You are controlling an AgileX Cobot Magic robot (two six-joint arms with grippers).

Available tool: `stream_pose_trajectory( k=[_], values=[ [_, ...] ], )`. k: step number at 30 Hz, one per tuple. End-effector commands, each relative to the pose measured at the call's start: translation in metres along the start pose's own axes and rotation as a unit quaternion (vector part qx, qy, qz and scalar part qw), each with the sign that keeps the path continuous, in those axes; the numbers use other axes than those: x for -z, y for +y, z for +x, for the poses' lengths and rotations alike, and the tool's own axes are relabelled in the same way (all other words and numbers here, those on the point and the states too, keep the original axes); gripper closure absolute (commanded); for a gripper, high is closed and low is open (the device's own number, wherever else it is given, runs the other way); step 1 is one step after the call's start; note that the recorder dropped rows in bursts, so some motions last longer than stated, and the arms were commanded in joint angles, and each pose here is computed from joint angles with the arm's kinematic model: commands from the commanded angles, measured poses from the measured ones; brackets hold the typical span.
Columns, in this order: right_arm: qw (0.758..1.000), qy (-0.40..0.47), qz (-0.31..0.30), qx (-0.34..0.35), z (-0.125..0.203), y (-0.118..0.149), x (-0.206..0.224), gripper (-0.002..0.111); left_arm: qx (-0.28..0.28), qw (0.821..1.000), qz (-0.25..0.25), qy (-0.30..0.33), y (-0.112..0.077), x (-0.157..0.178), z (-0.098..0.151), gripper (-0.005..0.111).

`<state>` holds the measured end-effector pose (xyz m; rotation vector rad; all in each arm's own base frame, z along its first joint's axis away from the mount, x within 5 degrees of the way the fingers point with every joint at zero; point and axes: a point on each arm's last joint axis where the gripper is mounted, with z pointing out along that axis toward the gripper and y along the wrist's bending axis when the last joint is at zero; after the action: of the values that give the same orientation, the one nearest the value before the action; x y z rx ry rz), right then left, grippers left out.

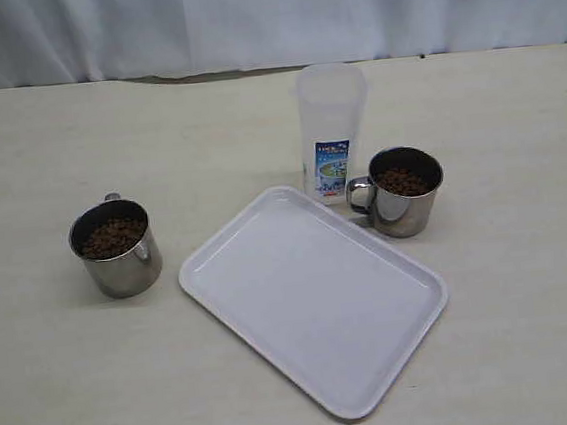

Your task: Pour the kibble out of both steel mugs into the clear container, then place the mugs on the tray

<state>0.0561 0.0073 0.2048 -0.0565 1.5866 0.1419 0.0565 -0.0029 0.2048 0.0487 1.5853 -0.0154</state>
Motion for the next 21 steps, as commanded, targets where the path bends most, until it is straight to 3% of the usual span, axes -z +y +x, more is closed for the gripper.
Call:
stream_pose_trajectory(
  k=[1,5,10,17,21],
  values=[
    [1.0,0.0,0.002,0.004,0.001,0.0,0.0,0.103,0.007,0.999,-0.009,-0.047,0.002,0.001,-0.008,0.107],
    [1.0,0.0,0.002,0.004,0.001,0.0,0.0,0.103,0.008,0.998,-0.013,-0.067,0.002,0.001,-0.011,0.107],
    [1.0,0.0,0.002,0.004,0.001,0.0,0.0,0.103,0.075,0.995,-0.008,-0.071,0.002,0.001,-0.012,0.107],
    [1.0,0.0,0.002,0.004,0.001,0.0,0.0,0.103,0.075,0.996,-0.026,0.051,0.005,-0.032,0.003,0.107],
    [1.0,0.0,0.002,0.004,0.001,0.0,0.0,0.103,0.047,0.994,-0.031,0.096,0.006,-0.052,0.013,0.107]
  ],
)
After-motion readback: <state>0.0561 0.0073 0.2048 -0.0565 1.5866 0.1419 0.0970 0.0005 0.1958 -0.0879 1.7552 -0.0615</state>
